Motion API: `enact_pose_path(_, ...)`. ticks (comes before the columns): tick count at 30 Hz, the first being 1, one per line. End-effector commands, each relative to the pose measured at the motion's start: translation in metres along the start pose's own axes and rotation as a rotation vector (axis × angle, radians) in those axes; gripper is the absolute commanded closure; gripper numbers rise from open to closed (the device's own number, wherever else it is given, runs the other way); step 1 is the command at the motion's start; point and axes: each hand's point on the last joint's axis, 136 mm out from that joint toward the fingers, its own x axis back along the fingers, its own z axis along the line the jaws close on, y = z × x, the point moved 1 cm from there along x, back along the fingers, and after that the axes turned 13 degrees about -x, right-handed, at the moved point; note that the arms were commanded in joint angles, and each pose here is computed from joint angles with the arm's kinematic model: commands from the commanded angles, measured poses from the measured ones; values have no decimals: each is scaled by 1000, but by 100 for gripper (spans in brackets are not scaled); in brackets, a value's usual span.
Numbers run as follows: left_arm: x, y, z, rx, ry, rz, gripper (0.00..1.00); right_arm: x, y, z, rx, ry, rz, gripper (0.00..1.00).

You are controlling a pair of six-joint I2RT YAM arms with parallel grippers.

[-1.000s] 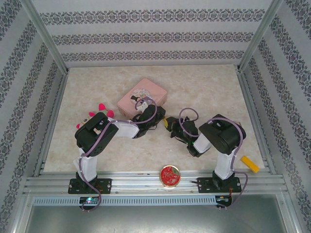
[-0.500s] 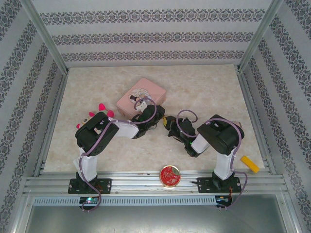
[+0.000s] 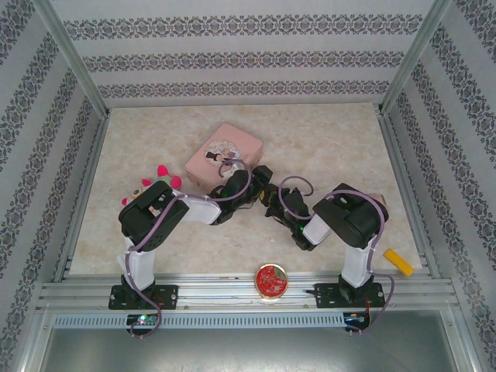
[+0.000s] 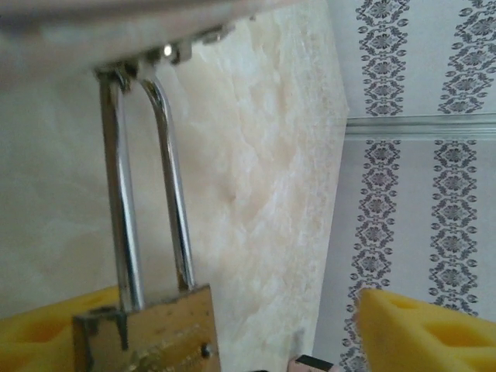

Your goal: Unlock a padlock with a key

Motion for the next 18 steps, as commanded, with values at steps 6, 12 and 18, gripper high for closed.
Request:
enact_pose_path(6, 29, -28, 7, -8, 38, 116, 1, -5, -9, 14, -36, 67, 8, 100)
enact_pose_path(12, 62, 0, -16, -140, 32, 29, 1, -6, -8, 16, -49, 79, -2, 100)
enact_pose_path(18, 108, 49, -38, -366, 123, -162, 1, -3, -2, 15, -64, 82, -24, 100)
